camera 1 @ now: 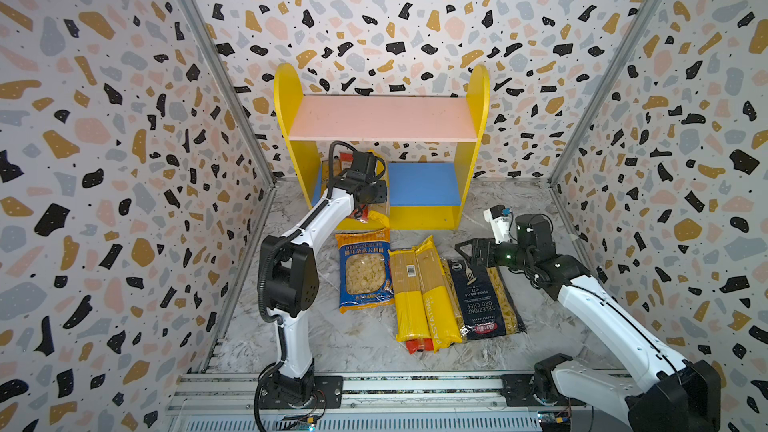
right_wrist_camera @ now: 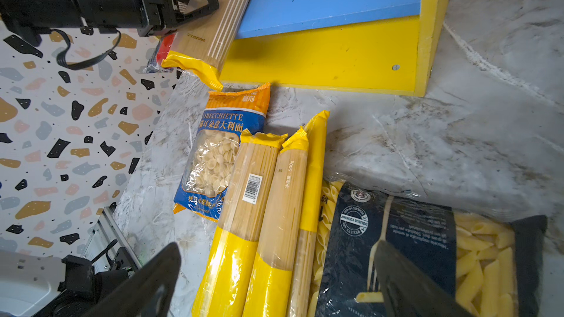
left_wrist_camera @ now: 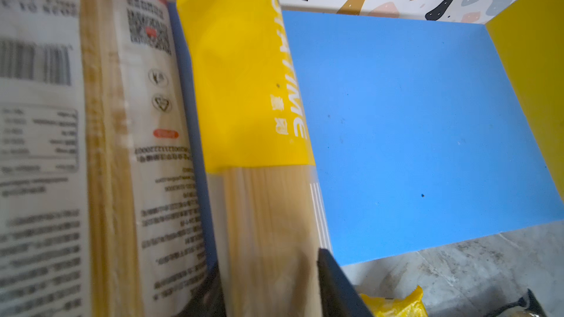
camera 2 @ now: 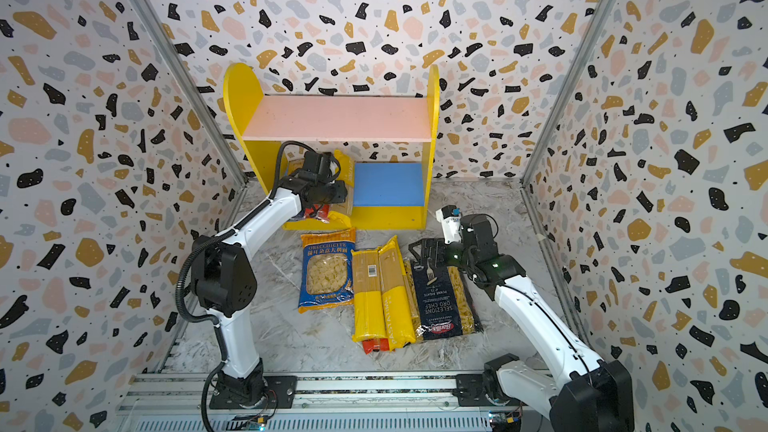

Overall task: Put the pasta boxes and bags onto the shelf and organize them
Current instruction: 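Carry the Pastatime pack to the blue shelf and stand it beside the red-topped pack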

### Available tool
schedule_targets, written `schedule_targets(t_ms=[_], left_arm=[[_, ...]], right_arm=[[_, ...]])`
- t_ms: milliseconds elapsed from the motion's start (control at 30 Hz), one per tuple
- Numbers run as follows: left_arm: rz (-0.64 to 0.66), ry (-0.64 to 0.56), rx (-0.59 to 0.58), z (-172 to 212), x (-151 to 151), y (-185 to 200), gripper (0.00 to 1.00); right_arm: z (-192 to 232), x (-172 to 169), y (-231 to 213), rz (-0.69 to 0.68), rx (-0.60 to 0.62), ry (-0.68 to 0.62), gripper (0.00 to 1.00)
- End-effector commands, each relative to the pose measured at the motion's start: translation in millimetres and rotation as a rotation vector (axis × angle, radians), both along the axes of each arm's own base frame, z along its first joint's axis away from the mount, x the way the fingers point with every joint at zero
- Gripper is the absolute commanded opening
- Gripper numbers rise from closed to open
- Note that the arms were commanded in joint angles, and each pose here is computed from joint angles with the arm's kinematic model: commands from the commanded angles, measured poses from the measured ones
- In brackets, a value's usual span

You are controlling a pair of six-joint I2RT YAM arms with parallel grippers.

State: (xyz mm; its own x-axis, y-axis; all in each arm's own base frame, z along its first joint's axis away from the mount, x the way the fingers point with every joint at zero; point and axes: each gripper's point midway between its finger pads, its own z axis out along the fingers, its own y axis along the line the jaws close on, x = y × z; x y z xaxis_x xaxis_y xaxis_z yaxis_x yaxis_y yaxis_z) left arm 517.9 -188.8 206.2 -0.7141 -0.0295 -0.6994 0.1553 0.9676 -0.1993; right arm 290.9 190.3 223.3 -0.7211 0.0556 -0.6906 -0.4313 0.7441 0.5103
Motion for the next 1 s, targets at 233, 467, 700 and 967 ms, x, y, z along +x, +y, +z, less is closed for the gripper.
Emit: schedule_targets(t_ms=[233,467,700,967], left_arm=[[0.014,-0.109,-0.038,43,13,-2,0.56],[0.033,-0.124,-0.048,53,-6,7,0.68],[0.045,-0.129,-0.060,60,-33,18,0.75],[0.033,-0.125,-0.129,64,-81,25,0.79]], right_arm=[[17,3,-1,0.002,0.026,-0.041,0.99],[17,1,-1,0.007,0.029,-0.041,0.99],[19,-3,-4,0.002,0.024,-0.050,0.99],[16,-8,-8,-0.010,0.022,-0.049,0.99]])
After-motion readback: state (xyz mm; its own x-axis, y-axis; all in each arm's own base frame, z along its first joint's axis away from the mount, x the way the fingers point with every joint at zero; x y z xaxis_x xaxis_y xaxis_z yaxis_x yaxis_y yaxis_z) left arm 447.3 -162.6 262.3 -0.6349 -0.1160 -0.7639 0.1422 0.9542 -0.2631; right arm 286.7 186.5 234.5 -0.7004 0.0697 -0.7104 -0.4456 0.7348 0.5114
